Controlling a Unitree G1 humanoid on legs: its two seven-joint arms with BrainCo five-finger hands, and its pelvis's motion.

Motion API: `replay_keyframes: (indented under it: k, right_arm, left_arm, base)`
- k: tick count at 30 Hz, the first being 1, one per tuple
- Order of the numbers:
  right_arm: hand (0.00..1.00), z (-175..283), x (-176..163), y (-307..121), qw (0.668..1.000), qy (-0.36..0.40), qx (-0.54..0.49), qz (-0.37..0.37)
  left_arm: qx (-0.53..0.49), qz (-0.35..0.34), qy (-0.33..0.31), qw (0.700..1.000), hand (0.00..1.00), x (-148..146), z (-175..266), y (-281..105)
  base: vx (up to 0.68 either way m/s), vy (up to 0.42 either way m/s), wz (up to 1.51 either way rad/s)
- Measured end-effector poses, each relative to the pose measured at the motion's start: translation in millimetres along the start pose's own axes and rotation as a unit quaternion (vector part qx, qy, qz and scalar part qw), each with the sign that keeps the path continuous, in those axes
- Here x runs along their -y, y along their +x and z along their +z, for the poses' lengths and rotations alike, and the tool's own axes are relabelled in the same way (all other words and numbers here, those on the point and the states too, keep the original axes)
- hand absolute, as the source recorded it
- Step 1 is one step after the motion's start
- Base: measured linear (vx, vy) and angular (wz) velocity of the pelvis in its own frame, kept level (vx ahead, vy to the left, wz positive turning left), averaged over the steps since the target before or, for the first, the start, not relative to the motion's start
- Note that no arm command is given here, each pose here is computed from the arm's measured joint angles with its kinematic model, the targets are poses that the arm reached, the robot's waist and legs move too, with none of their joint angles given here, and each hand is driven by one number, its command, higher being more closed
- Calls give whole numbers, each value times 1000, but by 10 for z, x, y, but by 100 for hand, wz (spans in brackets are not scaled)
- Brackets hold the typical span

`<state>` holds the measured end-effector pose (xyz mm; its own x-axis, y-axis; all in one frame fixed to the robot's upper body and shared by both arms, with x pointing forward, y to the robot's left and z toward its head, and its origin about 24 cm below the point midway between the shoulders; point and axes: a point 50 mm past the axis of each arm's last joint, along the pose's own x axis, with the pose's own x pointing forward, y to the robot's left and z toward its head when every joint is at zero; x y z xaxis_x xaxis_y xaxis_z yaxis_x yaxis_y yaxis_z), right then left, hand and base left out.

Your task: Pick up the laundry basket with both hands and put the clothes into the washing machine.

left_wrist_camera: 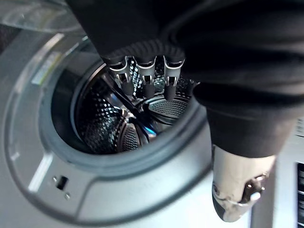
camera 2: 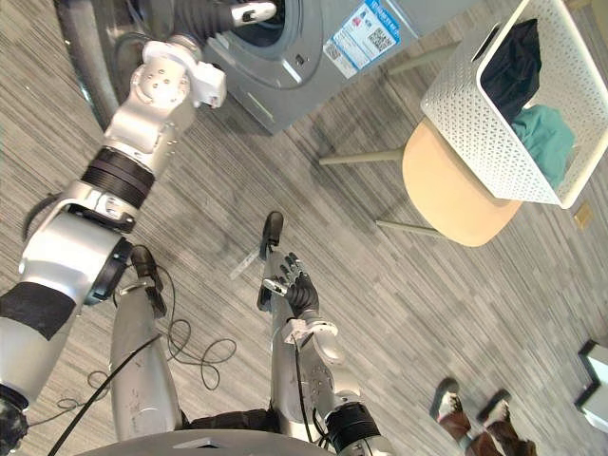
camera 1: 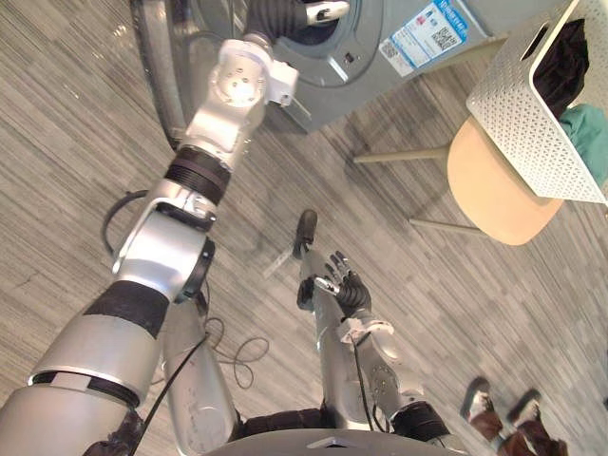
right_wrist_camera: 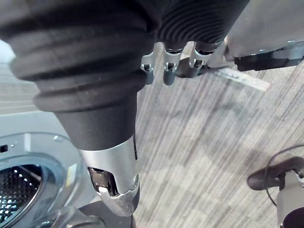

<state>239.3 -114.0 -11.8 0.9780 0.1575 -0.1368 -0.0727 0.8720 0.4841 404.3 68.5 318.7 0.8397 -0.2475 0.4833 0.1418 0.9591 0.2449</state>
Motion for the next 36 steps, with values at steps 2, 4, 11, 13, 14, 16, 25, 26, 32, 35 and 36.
replay_keyframes:
  k: [2, 4, 11, 13, 14, 16, 25, 26, 32, 35, 36]
  right_arm:
    - [0, 86, -18, -15, 1000, 10, 28, 2]
    - [0, 103, -26, -31, 999, 12, 35, 3]
    - [0, 90, 28, -102, 999, 17, 41, -9]
    - [0, 57, 80, -154, 999, 21, 38, -21]
    - [0, 48, 96, -169, 999, 22, 37, -25]
    - [0, 28, 138, -207, 999, 23, 34, -34]
    - [0, 9, 161, -222, 998, 23, 31, -47]
    - [0, 5, 177, -225, 998, 23, 30, -52]
    - [0, 35, 297, -249, 995, 0, 38, -89]
    - [0, 51, 313, -251, 994, -12, 41, -96]
    - [0, 54, 323, -255, 993, -27, 41, -105]
  left_arm:
    - [0, 20, 30, 999, 0, -145, -3, -5]
    - [-7, 29, 46, 999, 0, -221, -42, -18]
    - [-27, 69, 146, 986, 0, -538, -163, -91]
    - [-34, 87, 162, 982, 0, -600, -202, -117]
    - [-37, 95, 158, 982, 0, -631, -215, -128]
    - [-46, 130, 163, 977, 0, -786, -248, -175]
    - [-69, 211, 143, 965, 0, -1241, -350, -361]
    - [-77, 218, 137, 963, 0, -1276, -405, -403]
    - [-123, 229, 115, 959, 0, -1332, -813, -720]
    - [-135, 239, 98, 957, 0, -1332, -976, -899]
    - [-145, 238, 84, 957, 0, -1267, -1122, -1048]
  base:
    - [43, 11, -5]
    - [40, 12, -4]
    - [-5, 3, -6]
    - [-37, -7, -2]
    - [0, 0, 0]
    - [0, 0, 0]
    - [-1, 2, 1]
    - [-11, 11, 9]
    - [-14, 4, 7]
    - [0, 0, 0]
    - [22, 13, -6]
